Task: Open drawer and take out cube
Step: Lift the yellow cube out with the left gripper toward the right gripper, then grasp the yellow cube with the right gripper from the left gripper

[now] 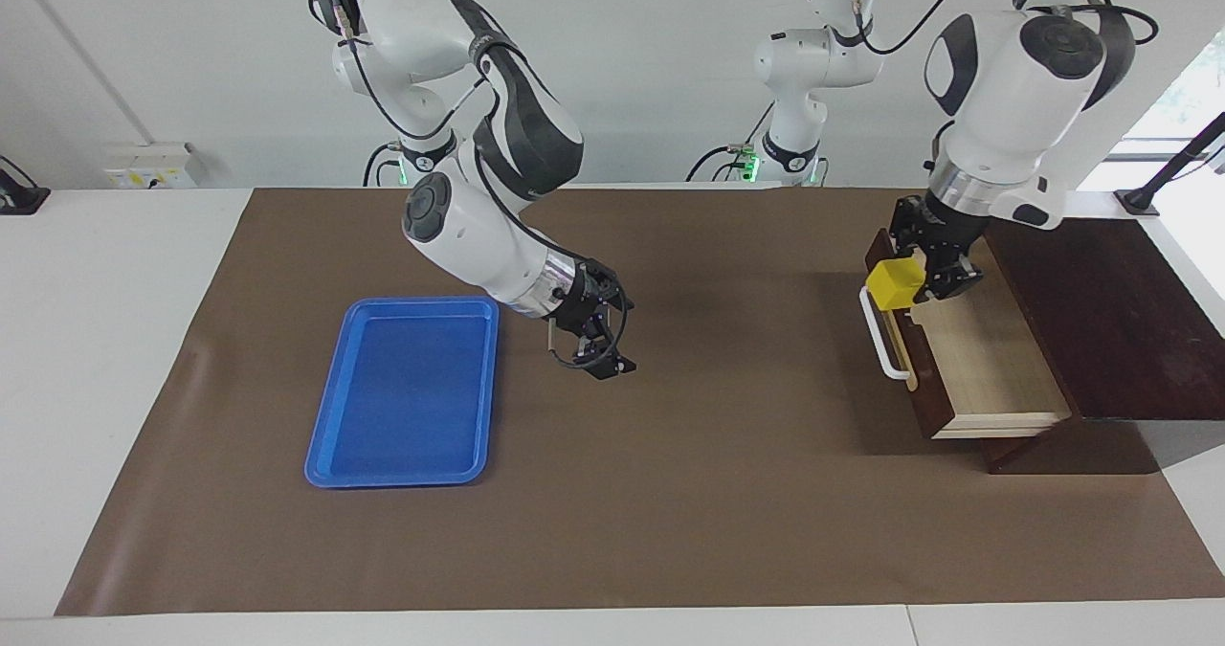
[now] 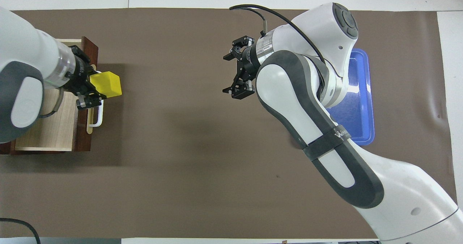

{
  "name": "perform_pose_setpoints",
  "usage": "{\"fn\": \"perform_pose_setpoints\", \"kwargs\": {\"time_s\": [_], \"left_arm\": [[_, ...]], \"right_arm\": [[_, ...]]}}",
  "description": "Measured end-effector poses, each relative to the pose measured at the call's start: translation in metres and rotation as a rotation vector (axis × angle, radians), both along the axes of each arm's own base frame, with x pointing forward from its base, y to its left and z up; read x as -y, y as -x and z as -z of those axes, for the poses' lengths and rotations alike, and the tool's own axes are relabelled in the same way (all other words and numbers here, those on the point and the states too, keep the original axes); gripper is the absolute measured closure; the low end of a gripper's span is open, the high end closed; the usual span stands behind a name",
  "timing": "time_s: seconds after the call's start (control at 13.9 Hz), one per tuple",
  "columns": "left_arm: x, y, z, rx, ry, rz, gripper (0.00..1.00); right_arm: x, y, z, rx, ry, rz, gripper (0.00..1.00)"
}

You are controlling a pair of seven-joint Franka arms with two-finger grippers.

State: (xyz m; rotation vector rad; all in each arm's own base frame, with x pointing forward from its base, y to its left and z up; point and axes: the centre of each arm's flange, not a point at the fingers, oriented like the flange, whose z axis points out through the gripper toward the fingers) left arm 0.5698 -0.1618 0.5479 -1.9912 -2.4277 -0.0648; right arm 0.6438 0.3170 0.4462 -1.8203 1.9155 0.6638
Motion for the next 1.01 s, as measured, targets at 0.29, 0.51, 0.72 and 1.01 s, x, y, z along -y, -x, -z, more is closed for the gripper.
{"fn": "perform_pose_setpoints", "kwargs": {"time_s": [0.29, 0.51, 0.72, 1.01], "left_arm": [[0.088, 0.024, 0.021, -0.043, 0.035, 0.038, 0.44], [0.126, 0.027, 0.049, -0.089, 0.067, -0.008, 0.44], [0.134, 0.014, 0.044, -0.088, 0.115, -0.090, 0.44], [0.139, 0.007, 0.045, -0.050, 0.110, -0.097, 0.44]], "right_arm": [[-0.010, 0.006, 0.005, -0.001, 0.003, -0.019, 0.00], [-0.015, 0.008, 0.010, 0.010, 0.005, -0.022, 0.00], [-0.024, 0.012, 0.010, 0.018, 0.004, -0.030, 0.00], [-0.041, 0.018, 0.010, 0.045, 0.001, -0.046, 0.00]]}}
